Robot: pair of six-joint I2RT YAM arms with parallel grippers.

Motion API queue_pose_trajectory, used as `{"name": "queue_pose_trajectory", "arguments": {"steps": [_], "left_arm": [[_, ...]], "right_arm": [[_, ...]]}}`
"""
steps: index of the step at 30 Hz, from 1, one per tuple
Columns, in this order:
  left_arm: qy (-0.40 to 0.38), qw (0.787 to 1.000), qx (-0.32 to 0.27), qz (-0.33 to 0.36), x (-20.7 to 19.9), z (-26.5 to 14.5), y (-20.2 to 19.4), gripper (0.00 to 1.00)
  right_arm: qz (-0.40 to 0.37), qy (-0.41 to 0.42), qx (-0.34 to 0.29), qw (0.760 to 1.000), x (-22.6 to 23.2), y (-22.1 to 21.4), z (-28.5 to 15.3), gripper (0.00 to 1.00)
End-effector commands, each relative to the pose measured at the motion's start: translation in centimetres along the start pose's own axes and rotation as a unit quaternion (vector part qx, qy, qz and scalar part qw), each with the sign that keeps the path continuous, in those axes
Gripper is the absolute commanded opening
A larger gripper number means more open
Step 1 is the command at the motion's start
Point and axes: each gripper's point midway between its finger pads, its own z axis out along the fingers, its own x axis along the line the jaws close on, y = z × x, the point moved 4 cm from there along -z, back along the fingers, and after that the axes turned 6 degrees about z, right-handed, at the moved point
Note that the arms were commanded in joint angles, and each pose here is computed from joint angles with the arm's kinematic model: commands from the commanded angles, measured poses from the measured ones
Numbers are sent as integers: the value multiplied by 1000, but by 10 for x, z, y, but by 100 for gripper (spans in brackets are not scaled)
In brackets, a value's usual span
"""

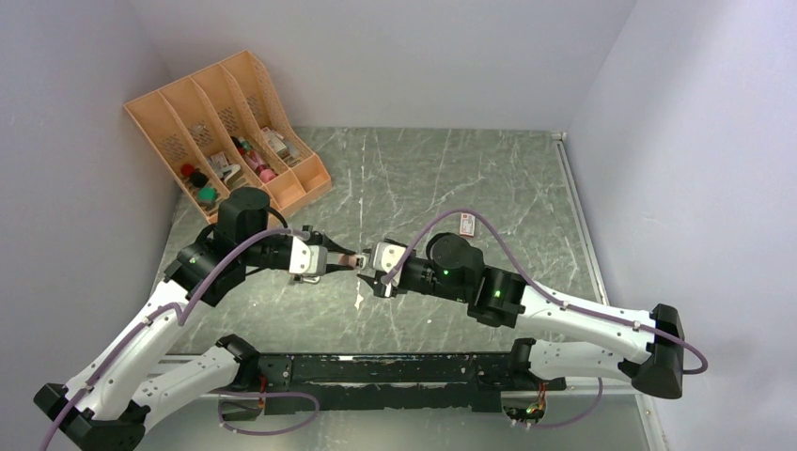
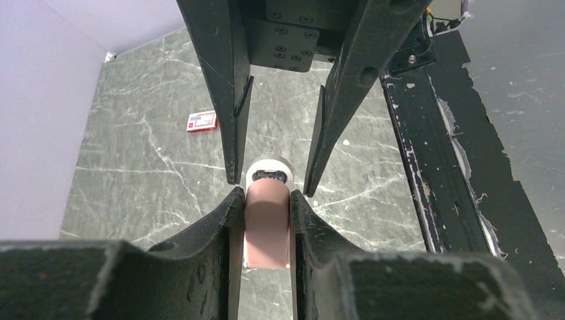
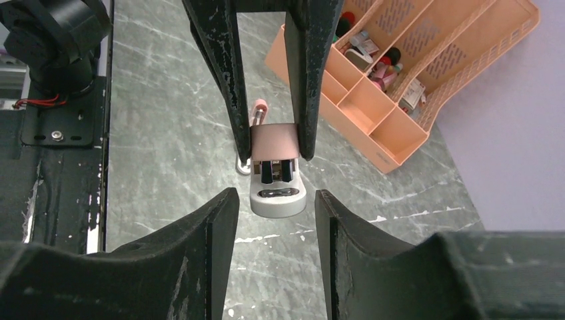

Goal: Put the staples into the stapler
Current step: Open the stapler at the center of the board.

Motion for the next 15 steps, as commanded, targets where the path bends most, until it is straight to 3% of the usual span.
{"name": "queue_pose_trajectory", "arguments": {"steps": [1, 15], "left_arm": [[-5, 999, -16, 32, 2, -4, 13, 7], [-6, 999, -18, 37, 0, -5, 15, 7]], "right_arm": [[-5, 3, -23, 1000, -2, 16, 1, 49], [-2, 8, -22, 1000, 0, 14, 4, 36]]}}
